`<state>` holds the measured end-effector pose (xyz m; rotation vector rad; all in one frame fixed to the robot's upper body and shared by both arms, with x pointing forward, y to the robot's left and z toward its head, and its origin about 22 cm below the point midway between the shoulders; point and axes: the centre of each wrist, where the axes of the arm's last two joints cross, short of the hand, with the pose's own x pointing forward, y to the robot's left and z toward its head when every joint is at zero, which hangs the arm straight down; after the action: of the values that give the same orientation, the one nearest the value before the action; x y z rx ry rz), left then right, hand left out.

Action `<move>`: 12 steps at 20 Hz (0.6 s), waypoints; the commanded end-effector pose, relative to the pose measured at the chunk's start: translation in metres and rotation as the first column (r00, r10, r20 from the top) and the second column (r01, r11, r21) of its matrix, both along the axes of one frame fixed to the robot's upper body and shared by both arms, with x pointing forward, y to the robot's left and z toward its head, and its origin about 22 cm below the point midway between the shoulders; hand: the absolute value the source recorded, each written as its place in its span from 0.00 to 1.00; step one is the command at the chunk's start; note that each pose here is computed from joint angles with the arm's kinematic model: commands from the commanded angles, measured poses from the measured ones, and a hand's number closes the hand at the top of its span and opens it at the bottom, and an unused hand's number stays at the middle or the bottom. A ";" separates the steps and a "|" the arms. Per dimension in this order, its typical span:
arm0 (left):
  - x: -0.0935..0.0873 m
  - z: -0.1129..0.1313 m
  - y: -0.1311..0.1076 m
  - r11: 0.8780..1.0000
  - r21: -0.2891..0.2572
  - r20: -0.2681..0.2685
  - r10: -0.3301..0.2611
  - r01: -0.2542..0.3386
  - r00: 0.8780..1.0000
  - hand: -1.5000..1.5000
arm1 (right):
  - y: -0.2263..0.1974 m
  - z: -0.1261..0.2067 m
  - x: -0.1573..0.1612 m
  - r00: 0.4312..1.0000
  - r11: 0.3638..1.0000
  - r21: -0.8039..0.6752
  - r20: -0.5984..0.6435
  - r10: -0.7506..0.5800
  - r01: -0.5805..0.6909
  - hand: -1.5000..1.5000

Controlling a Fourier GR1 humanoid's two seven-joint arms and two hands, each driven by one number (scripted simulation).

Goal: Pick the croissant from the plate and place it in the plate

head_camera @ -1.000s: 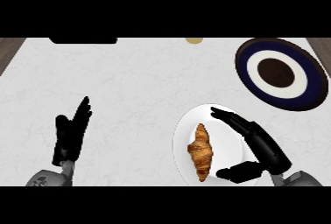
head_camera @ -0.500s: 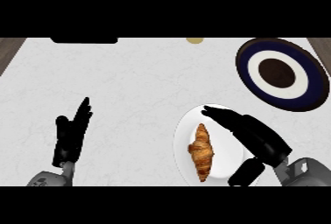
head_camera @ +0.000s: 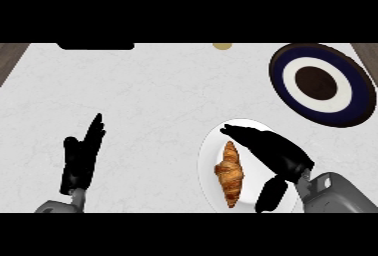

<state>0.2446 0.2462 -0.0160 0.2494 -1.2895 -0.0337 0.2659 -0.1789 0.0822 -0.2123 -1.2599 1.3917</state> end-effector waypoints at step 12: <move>0.008 0.000 0.010 1.000 -0.003 -0.016 0.002 -0.002 1.000 0.50 | 0.014 -0.042 0.015 0.999 0.999 -0.033 -0.041 0.033 -0.034 0.00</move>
<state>0.2500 0.2525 -0.0155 0.2484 -1.2840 -0.0335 0.2725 -0.1664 0.0582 -0.1939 -1.2143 1.4376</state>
